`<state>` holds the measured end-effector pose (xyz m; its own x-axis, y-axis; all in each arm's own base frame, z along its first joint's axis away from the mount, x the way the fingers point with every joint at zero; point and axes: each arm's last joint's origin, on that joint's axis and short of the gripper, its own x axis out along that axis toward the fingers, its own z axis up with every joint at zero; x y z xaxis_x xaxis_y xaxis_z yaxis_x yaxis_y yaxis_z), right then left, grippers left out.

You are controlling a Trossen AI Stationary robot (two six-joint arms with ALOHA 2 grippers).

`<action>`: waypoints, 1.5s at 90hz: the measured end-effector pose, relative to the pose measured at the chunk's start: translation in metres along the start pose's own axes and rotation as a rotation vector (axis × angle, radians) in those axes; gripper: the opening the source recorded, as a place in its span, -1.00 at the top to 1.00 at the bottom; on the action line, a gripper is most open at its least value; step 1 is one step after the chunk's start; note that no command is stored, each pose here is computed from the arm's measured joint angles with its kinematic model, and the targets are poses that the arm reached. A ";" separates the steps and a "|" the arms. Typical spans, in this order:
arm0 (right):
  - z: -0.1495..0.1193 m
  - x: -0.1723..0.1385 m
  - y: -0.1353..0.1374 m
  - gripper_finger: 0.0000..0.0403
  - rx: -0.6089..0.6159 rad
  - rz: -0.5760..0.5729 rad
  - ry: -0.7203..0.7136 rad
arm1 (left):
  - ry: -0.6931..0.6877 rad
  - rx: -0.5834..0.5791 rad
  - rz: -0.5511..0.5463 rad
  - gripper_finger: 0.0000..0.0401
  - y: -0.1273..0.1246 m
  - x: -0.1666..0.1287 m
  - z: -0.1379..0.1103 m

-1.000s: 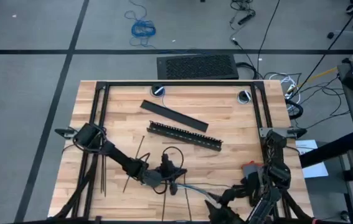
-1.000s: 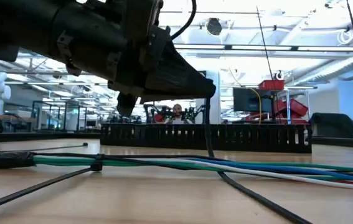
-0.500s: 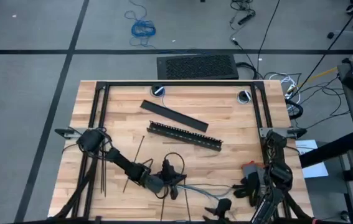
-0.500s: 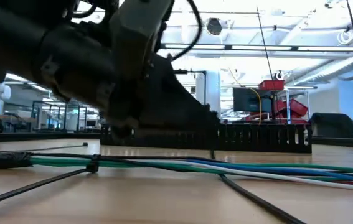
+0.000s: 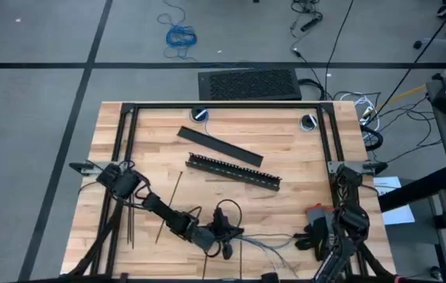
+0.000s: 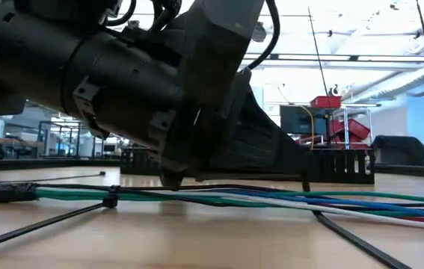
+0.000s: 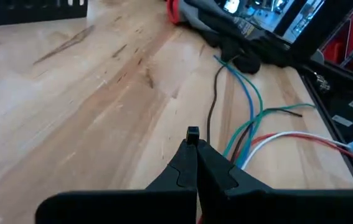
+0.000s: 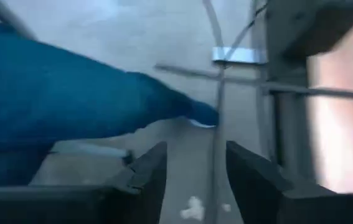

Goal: Ziptie cables
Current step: Wrap the cable wires with the black zip tie

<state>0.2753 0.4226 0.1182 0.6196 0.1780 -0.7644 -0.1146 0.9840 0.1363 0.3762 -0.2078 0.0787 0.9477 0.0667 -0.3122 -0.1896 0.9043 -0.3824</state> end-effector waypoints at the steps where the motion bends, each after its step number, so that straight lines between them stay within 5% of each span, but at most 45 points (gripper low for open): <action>1: -0.001 0.002 -0.001 0.28 0.005 0.013 -0.004 | 0.000 -0.003 0.000 1.00 0.000 0.000 0.000; 12: -0.005 0.016 -0.006 0.33 0.021 0.090 -0.072 | 0.007 -0.003 -0.002 1.00 -0.002 -0.002 -0.002; 34: -0.014 0.012 -0.012 0.35 -0.125 -0.176 -0.204 | 0.010 0.017 -0.003 1.00 -0.003 -0.003 -0.003; 72: -0.029 0.013 -0.011 0.23 -0.382 -0.310 -0.218 | 0.010 0.017 -0.002 1.00 -0.002 -0.002 -0.003; 135: -0.005 0.024 -0.020 0.17 -0.458 -0.285 -0.249 | 0.007 0.015 0.004 1.00 0.000 -0.001 -0.002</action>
<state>0.2889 0.4074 0.0938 0.8323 -0.0435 -0.5526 -0.2059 0.9014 -0.3810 0.3749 -0.2086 0.0773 0.9450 0.0675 -0.3200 -0.1896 0.9103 -0.3679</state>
